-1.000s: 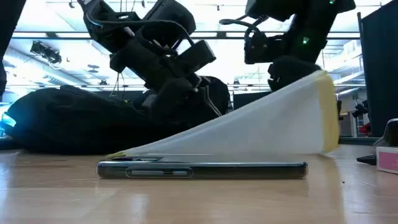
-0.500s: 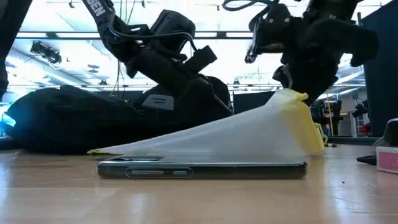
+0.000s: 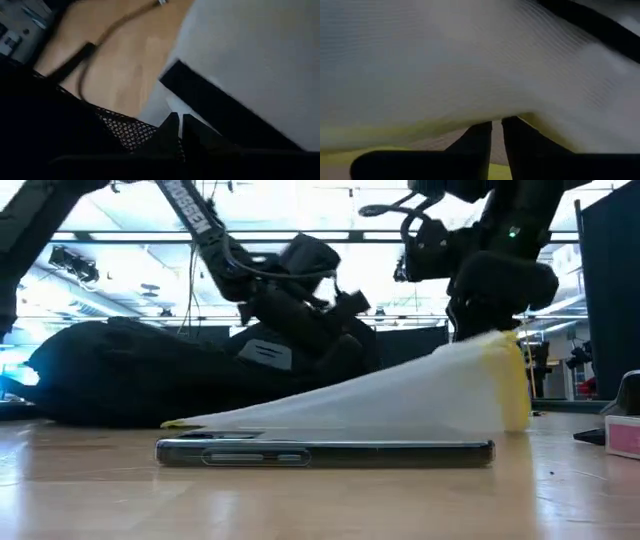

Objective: Unpack backpack
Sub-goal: Remove the charger adapter from the zip bag

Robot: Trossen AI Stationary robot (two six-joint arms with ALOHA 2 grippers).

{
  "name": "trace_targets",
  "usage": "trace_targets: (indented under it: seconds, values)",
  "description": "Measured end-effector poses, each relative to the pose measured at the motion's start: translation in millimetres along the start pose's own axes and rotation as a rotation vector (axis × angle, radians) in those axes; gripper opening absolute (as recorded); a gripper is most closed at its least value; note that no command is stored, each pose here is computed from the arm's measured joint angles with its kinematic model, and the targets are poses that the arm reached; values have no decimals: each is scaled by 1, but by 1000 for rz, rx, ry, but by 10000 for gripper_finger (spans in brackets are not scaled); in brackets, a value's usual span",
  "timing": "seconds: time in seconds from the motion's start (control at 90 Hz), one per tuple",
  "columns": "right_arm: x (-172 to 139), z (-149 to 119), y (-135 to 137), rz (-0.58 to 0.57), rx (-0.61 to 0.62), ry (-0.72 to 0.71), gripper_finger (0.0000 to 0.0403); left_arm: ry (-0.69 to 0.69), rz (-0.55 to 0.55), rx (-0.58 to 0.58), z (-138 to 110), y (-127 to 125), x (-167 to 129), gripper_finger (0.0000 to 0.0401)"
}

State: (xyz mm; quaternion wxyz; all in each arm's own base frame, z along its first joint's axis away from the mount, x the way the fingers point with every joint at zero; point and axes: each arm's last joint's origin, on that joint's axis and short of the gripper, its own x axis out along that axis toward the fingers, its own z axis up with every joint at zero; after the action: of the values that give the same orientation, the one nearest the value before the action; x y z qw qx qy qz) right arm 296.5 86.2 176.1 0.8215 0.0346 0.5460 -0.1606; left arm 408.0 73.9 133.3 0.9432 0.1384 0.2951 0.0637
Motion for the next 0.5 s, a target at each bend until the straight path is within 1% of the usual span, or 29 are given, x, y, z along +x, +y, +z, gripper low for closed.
trace_targets:
  seconds: [0.056, 0.156, 0.311, 0.378, 0.5]
  values:
    - [1, -1, -2, -10, 5, 16, 33, 44, 10, 9, 0, 0, 9, 0]
    - [4, -6, -3, -11, 2, 36, 40, 120, 81, 13, -2, 4, 22, 0]
    - [14, -20, -6, -22, 18, 67, 50, 153, 100, 5, -5, 6, 33, 0]
    - [19, -27, -8, -39, 27, 84, 52, 152, 76, 4, -7, 5, 35, 0]
    - [27, -37, -18, -106, 62, 95, 53, 128, -36, 4, -9, 2, 36, 0]
